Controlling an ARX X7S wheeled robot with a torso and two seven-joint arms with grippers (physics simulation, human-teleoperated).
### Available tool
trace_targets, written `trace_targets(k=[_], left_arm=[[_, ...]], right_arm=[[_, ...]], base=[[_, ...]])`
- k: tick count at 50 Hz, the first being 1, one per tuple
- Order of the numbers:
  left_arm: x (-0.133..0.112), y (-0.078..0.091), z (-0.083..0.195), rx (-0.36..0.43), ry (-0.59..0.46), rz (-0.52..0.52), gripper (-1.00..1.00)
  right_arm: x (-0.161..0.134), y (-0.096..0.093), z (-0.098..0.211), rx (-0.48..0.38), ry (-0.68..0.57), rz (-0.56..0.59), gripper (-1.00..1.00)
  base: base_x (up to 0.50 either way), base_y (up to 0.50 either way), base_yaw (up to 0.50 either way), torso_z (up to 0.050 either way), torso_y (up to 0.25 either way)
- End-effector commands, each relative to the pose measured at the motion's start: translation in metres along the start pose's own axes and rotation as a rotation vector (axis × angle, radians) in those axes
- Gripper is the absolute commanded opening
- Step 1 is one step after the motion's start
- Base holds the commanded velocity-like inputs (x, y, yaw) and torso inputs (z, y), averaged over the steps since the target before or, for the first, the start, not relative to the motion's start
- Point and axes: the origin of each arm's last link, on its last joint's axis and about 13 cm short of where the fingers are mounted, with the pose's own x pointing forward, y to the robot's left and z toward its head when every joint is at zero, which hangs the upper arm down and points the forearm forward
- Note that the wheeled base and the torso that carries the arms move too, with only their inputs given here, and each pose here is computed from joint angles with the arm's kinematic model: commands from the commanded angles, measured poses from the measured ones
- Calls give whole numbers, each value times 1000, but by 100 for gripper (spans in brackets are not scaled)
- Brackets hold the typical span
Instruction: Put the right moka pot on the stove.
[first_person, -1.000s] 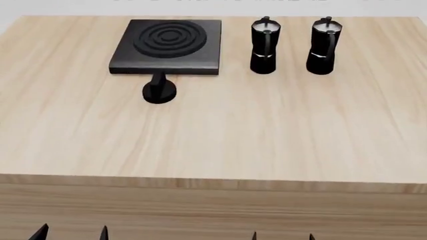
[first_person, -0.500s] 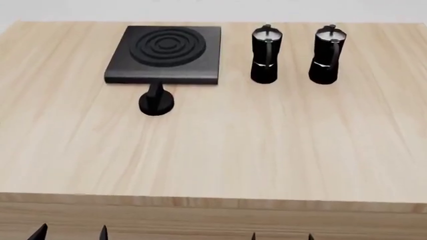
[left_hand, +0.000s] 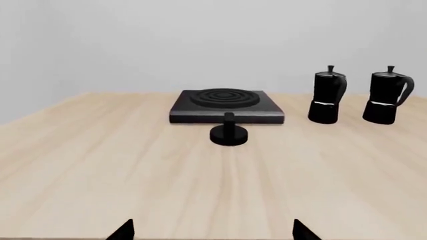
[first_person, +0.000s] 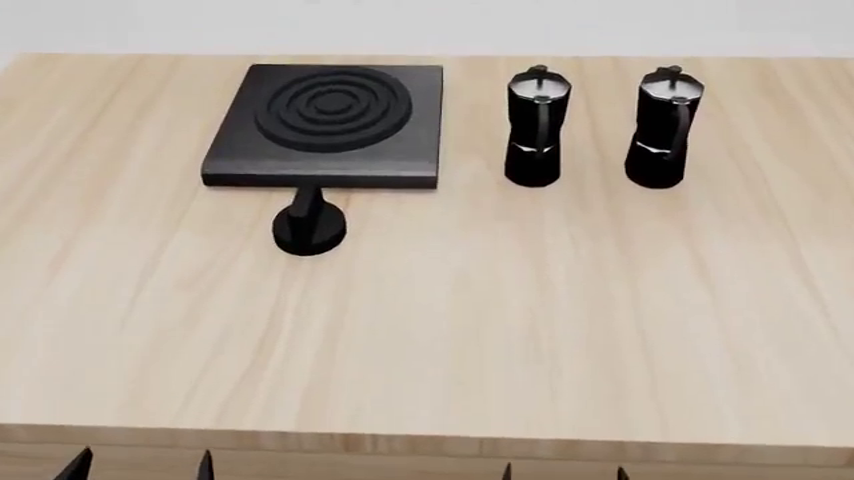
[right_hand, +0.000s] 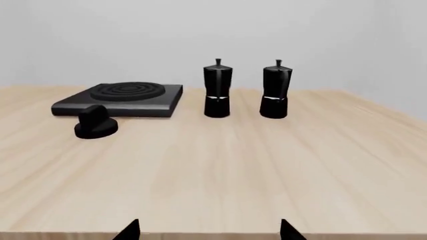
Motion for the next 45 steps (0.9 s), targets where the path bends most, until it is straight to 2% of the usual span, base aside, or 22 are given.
trace_targets(k=[1,45], left_arm=[[0,0,0,2,-2,2,100],[0,0,-1,3,-2,3,100]], right_arm=[[1,1,0,-3,-3,5,100],[1,1,-4,-4,0,4,100]], base=[[125,47,0,0,0],[129,47,0,0,0]])
